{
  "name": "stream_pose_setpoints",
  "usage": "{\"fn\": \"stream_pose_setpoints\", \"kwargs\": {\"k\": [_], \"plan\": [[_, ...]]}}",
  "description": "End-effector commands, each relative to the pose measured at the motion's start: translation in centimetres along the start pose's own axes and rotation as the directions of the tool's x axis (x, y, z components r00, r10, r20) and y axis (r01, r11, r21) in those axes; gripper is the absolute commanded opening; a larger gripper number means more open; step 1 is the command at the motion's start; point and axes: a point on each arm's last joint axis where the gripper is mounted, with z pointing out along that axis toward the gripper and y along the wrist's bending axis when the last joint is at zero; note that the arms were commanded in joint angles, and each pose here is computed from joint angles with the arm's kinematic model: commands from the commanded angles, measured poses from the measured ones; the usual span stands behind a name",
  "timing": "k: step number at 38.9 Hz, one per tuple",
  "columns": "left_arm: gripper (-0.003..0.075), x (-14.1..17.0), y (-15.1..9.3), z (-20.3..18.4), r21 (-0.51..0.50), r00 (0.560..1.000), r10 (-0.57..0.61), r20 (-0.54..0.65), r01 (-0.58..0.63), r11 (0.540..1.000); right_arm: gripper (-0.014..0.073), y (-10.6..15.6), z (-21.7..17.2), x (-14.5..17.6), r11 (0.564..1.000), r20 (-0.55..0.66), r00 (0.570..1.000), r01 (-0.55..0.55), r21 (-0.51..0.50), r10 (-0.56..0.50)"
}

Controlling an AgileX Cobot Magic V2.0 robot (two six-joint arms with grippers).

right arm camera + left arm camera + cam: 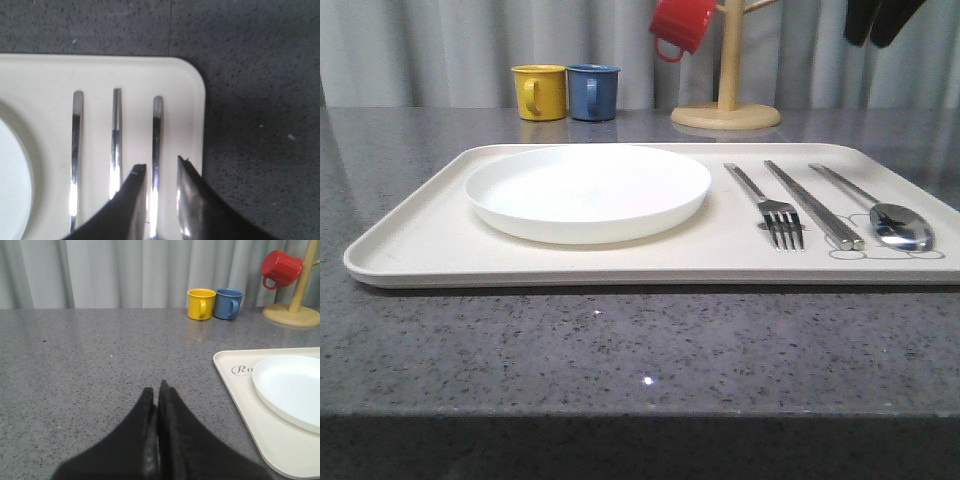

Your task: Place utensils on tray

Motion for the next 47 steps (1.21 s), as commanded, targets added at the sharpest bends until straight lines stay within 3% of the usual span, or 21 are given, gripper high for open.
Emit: {"fn": "stream_pose_setpoints", "kwargs": {"k": [1, 4, 13, 17, 24, 32, 39, 47], "plan": [[-0.0018, -1.5, -0.1, -0.2, 0.004, 0.995, -0.018, 0.097, 0.018, 1.000, 0.0000, -0.6, -3.8, 0.7, 1.000, 0.010, 1.000, 0.007, 0.027, -0.007], [-0.0018, -1.5, -0.1, -0.2, 0.004, 0.995, -0.018, 0.097, 0.018, 1.000, -0.0127, -0.7, -4.3, 0.8, 1.000, 0.019, 1.000, 0.007, 0.025, -0.008], [-0.0018, -1.5, -0.1, -0.2, 0.004, 0.995, -0.018, 0.097, 0.018, 1.000, -0.0113, -2.0, -6.3, 1.2, 0.994, 0.065, 0.994, 0.084, 0.066, -0.088], [-0.0018, -1.5, -0.1, -0.2, 0.004, 0.995, -0.018, 0.097, 0.018, 1.000, -0.0113, -4.0, -7.7, 2.3, 0.994, 0.075, 0.995, 0.059, 0.088, -0.066], [-0.0018, -1.5, -0.1, -0.2, 0.004, 0.995, -0.018, 0.097, 0.018, 1.000, -0.0113, -6.5, -8.8, 6.6, 0.990, 0.088, 0.993, 0.068, 0.123, -0.079], [-0.0018, -1.5, -0.1, -0.2, 0.004, 0.995, -0.018, 0.097, 0.018, 1.000, -0.0113, -7.3, -8.4, 12.9, 0.991, 0.262, 0.959, 0.082, 0.103, -0.107], [-0.0018, -1.5, -0.1, -0.2, 0.004, 0.995, -0.018, 0.097, 0.018, 1.000, -0.0113, -8.3, -7.9, 18.7, 0.988, 0.439, 0.887, 0.106, 0.115, -0.146], [-0.0018, -1.5, -0.1, -0.2, 0.004, 0.995, -0.018, 0.097, 0.018, 1.000, -0.0113, -9.3, -7.5, 25.2, 0.981, 0.664, 0.721, 0.135, 0.142, -0.196]]}}
